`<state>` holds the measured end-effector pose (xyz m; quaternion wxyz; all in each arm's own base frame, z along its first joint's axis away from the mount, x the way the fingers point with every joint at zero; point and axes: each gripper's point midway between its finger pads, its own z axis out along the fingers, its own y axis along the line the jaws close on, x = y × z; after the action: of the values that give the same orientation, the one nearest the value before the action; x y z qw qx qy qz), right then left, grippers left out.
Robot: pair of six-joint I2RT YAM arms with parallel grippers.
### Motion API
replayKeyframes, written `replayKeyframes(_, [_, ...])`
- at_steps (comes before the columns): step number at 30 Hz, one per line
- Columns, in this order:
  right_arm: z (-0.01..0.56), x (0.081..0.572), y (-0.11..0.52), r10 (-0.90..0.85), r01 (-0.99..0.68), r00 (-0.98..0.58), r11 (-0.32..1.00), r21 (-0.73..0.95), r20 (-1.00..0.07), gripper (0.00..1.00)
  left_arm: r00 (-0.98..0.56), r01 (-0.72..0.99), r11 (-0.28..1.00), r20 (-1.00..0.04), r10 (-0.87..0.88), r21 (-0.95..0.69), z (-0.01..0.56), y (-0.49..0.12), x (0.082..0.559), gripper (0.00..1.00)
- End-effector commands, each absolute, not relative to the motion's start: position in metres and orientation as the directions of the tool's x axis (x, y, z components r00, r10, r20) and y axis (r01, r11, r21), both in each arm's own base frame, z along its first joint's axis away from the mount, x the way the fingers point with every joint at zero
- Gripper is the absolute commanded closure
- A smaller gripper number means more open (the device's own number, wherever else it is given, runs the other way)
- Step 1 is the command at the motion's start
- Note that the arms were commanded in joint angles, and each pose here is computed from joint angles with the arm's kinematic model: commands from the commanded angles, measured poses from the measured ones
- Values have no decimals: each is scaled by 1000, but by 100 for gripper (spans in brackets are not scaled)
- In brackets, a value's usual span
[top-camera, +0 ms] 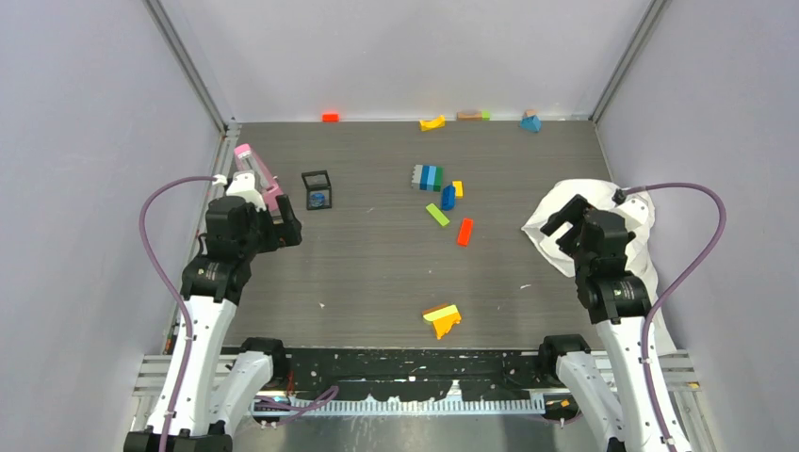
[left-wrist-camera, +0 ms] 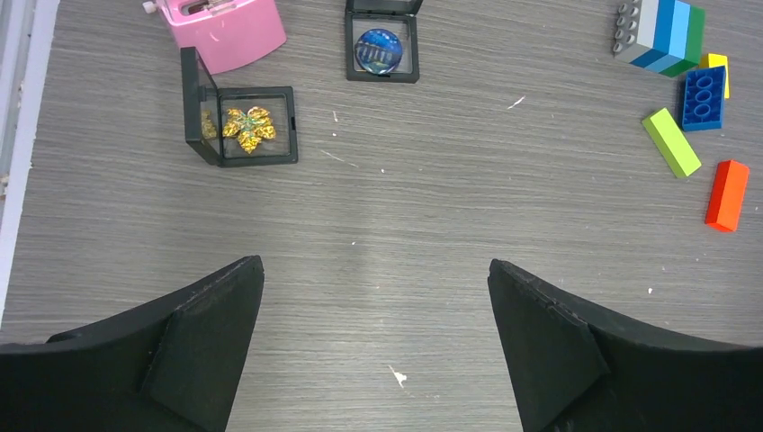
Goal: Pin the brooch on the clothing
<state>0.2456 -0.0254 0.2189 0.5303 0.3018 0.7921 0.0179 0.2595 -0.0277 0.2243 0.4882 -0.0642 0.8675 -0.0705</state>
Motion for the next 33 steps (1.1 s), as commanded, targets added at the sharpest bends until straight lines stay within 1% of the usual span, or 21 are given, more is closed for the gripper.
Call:
replayKeyframes(1, [242, 244, -29, 504, 460, -195, 804, 376, -841, 8, -461, -48, 980, -866, -193, -193, 247, -25, 262, 0])
replayKeyframes(9, [231, 242, -31, 519, 488, -210, 790, 371, -828, 8, -504, -58, 979, -841, -197, -195, 234, -27, 265, 0])
replayKeyframes(12, [221, 245, -40, 527, 543, -190, 759, 358, -829, 2, -511, -59, 980, -837, -194, -190, 230, -26, 265, 0])
replayKeyframes(14, [202, 249, -49, 526, 603, -206, 732, 316, -825, 1, -516, -49, 981, -837, -185, -187, 227, -27, 265, 0])
replayKeyframes(15, [191, 254, -52, 522, 626, -243, 728, 279, -818, 2, -517, -47, 982, -837, -182, -184, 226, -27, 265, 0])
replayKeyframes(17, [175, 260, -64, 546, 672, -283, 700, 243, -789, 3, -536, -19, 981, -826, -175, -195, 222, -33, 266, 0])
replayKeyframes(18, [173, 263, -74, 576, 698, -266, 668, 258, -773, 4, -544, -17, 981, -822, -170, -191, 220, -33, 267, 0])
replayKeyframes(19, [162, 267, -80, 601, 719, -281, 648, 251, -748, 4, -549, -17, 982, -819, -166, -188, 219, -33, 267, 0])
replayKeyframes(22, [146, 272, -111, 676, 784, -204, 546, 295, -708, 4, -558, -18, 984, -814, -158, -179, 216, -32, 269, 0])
replayKeyframes(25, [123, 281, -134, 701, 826, -185, 490, 277, -689, 3, -569, -10, 983, -808, -155, -182, 213, -34, 270, 0])
replayKeyframes(28, [94, 296, -138, 718, 826, -253, 509, 241, -648, 4, -572, 6, 983, -807, -148, -185, 212, -37, 269, 0])
replayKeyframes(31, [82, 313, -133, 722, 792, -316, 558, 248, -615, 6, -575, 11, 983, -806, -143, -182, 212, -37, 270, 0])
replayKeyframes(33, [74, 318, -132, 726, 787, -337, 566, 244, -599, 6, -577, 13, 984, -805, -140, -180, 211, -38, 270, 0])
